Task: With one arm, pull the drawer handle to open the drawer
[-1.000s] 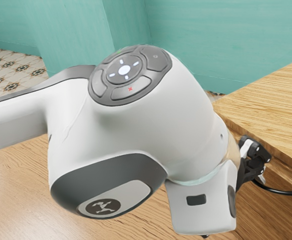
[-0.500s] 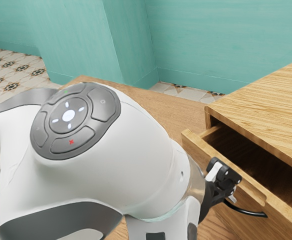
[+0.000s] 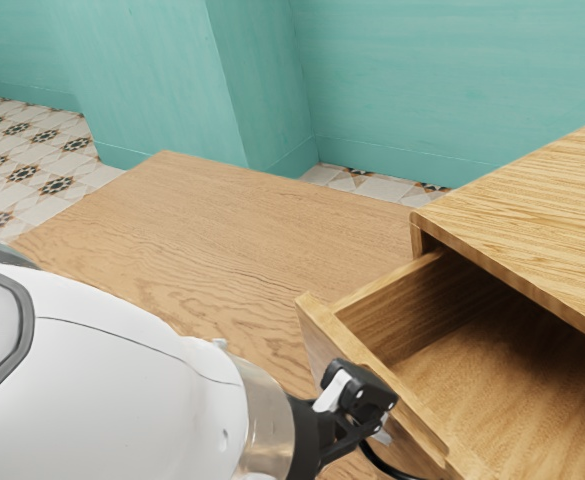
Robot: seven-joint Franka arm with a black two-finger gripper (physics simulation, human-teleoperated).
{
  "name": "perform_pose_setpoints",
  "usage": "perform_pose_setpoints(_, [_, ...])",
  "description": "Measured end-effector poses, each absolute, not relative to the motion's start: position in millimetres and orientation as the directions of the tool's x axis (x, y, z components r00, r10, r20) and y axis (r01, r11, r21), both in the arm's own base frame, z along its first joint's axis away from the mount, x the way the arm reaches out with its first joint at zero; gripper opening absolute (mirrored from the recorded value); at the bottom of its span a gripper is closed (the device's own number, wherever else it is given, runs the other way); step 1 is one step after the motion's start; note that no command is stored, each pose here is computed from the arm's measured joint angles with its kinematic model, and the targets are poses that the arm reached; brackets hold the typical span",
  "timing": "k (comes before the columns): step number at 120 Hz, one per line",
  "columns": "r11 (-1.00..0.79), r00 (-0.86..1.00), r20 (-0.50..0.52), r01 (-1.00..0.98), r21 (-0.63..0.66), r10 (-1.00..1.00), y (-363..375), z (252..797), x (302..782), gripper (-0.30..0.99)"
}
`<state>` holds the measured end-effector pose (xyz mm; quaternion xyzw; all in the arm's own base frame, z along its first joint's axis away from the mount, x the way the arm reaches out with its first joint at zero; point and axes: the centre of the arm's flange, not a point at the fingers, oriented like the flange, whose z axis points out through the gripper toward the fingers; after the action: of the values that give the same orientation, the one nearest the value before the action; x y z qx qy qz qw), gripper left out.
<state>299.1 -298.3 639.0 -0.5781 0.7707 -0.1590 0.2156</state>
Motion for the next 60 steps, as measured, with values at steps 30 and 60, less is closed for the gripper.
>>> perform_pose_setpoints(30, [0.202, -0.25, 0.009, -0.801, -0.563, -0.968, -282.8, 752.8, 302.6, 0.68])
perform_pose_setpoints(60, [-0.242, 0.227, 0.083, -0.918, -0.313, -0.97, -201.2, 799.5, 449.2, 0.69])
